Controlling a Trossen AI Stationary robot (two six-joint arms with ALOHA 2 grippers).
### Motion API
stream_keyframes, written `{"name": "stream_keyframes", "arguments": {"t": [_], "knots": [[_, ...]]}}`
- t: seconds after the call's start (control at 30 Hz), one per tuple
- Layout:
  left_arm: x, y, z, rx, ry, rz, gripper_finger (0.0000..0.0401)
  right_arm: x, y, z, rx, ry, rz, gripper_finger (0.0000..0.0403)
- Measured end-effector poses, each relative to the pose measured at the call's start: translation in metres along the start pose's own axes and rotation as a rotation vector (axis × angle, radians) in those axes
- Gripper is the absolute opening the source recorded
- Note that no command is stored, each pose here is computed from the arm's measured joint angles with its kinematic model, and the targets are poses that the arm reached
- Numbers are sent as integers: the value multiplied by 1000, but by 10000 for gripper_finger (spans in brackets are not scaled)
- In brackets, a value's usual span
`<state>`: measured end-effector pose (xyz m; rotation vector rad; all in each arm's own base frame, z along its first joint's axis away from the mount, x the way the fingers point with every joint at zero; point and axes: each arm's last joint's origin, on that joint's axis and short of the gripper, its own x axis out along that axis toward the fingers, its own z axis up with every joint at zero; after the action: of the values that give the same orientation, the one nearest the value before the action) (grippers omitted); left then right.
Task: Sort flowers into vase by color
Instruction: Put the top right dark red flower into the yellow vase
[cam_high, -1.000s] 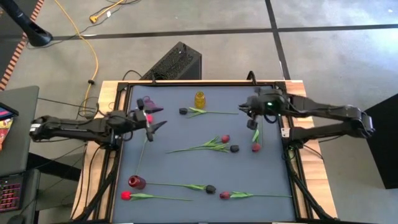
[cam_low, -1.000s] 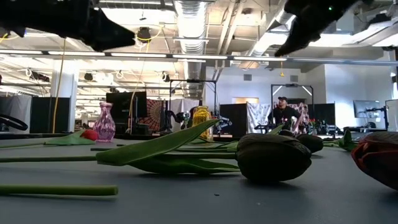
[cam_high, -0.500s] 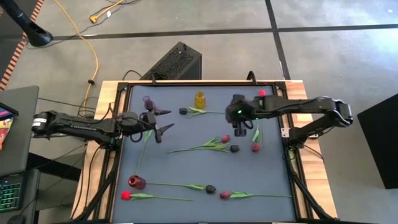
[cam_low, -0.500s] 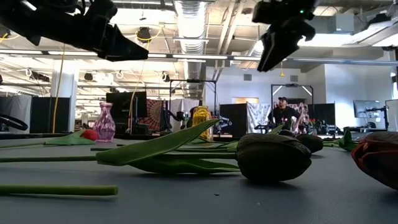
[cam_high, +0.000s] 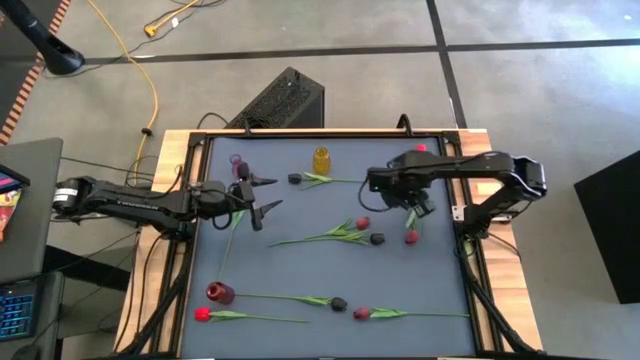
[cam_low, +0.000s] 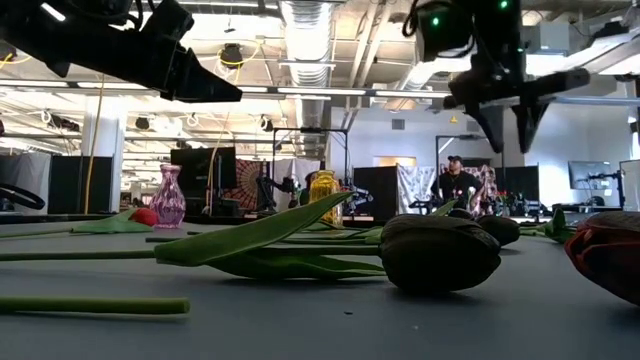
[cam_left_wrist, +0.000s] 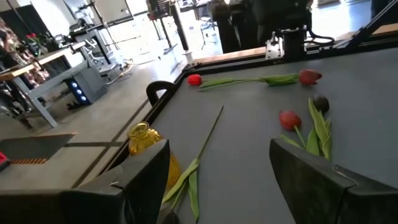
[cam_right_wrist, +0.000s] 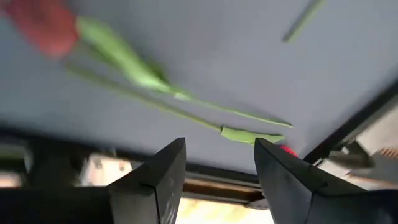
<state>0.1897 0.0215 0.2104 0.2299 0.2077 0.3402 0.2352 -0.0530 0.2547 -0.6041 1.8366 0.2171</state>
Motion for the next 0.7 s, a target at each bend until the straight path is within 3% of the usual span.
{"name": "stream_keyframes", "arguments": {"t": [0.1,0.2,0.43,0.7], "knots": [[0,0,0,0,0,0,265,5,-2,4,-172,25,24,215],[0,0,0,0,1,0,265,12,-6,9,-267,48,52,215],[0,0,-2,4,18,-3,265,46,-4,14,-316,79,99,214],[0,-1,-3,-6,31,-6,265,80,13,14,-408,47,64,214]]}}
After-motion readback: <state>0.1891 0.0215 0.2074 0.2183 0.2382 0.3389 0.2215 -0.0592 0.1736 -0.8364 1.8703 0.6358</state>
